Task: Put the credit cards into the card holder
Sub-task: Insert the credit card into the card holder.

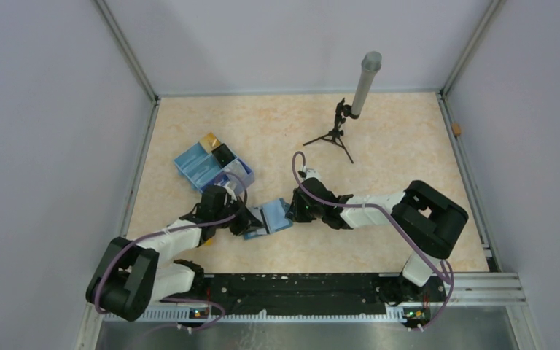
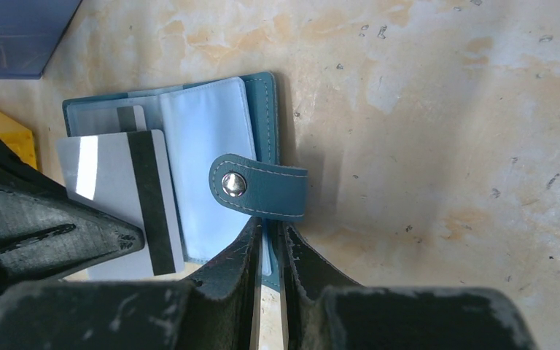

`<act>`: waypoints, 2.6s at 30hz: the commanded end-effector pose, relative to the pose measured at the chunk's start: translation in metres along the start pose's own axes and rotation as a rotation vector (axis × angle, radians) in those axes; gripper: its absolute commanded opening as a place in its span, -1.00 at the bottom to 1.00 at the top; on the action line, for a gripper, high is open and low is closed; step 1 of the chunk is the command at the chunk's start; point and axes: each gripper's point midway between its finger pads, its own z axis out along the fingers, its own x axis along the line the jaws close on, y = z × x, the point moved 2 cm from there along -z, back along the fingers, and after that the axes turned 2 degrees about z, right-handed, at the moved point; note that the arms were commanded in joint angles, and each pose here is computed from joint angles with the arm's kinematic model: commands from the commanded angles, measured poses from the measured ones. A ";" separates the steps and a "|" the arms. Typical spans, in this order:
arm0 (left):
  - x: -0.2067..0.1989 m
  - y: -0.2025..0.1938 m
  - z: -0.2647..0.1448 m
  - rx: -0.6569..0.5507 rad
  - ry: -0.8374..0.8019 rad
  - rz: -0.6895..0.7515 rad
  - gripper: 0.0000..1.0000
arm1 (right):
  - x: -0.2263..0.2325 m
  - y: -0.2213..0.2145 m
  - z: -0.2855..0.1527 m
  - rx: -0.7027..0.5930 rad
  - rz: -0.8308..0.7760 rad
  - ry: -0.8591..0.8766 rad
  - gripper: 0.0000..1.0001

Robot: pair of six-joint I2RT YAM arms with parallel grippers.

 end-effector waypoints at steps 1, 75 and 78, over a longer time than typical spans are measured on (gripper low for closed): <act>-0.014 0.005 0.004 0.014 -0.051 0.028 -1.00 | -0.029 -0.020 0.004 0.057 -0.027 -0.126 -0.80; -0.031 -0.010 -0.006 0.083 0.000 0.142 -1.00 | -0.053 -0.021 -0.028 0.047 -0.041 -0.238 -1.00; -0.039 -0.017 0.002 0.114 -0.013 0.151 -1.00 | -0.062 -0.023 -0.037 0.051 -0.045 -0.263 -1.00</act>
